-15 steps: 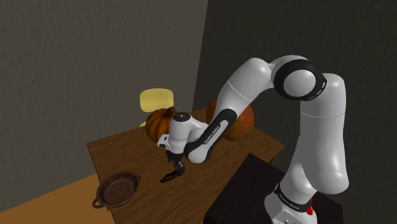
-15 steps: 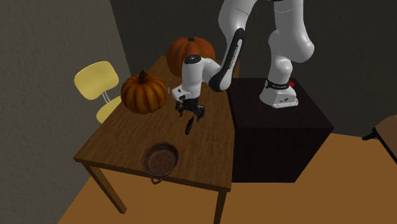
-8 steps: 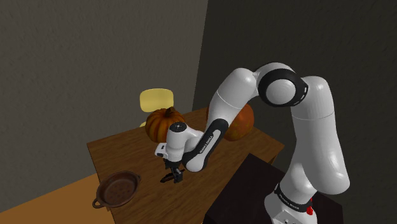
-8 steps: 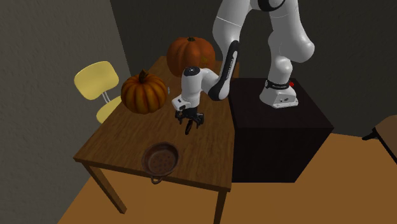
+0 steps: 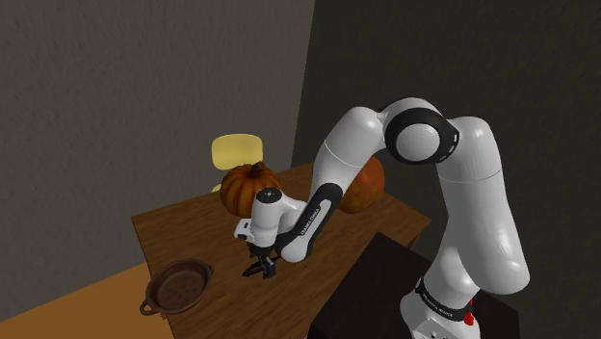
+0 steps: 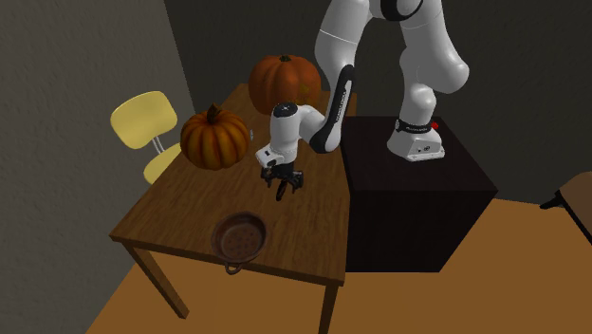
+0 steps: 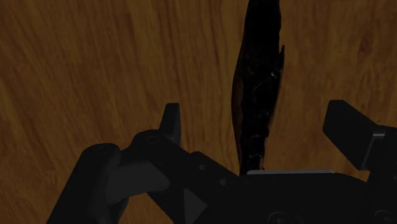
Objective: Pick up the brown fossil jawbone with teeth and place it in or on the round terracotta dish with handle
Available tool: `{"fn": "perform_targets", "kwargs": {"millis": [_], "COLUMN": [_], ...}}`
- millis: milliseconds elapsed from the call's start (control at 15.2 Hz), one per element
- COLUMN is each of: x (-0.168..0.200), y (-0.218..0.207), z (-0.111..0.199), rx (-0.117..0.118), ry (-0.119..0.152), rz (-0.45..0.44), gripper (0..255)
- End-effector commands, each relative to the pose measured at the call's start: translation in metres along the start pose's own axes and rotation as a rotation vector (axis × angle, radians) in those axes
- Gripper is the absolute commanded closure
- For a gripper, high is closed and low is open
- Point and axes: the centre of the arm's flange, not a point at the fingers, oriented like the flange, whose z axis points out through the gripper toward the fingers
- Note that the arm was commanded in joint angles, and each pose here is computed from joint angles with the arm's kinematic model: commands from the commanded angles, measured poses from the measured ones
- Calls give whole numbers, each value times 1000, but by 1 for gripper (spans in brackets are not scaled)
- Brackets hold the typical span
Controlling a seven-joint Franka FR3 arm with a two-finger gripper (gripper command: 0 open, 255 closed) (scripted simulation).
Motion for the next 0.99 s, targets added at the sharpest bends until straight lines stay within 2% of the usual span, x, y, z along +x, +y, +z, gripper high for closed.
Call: {"fn": "perform_targets", "kwargs": {"millis": [0,66,660,924], "x": [0,0,0,0], "y": [0,0,0,2], "z": [0,0,0,-21], "rx": [0,0,0,0], "ry": [0,0,0,0], "rz": [0,0,0,0], "gripper": [0,255,255,255]}}
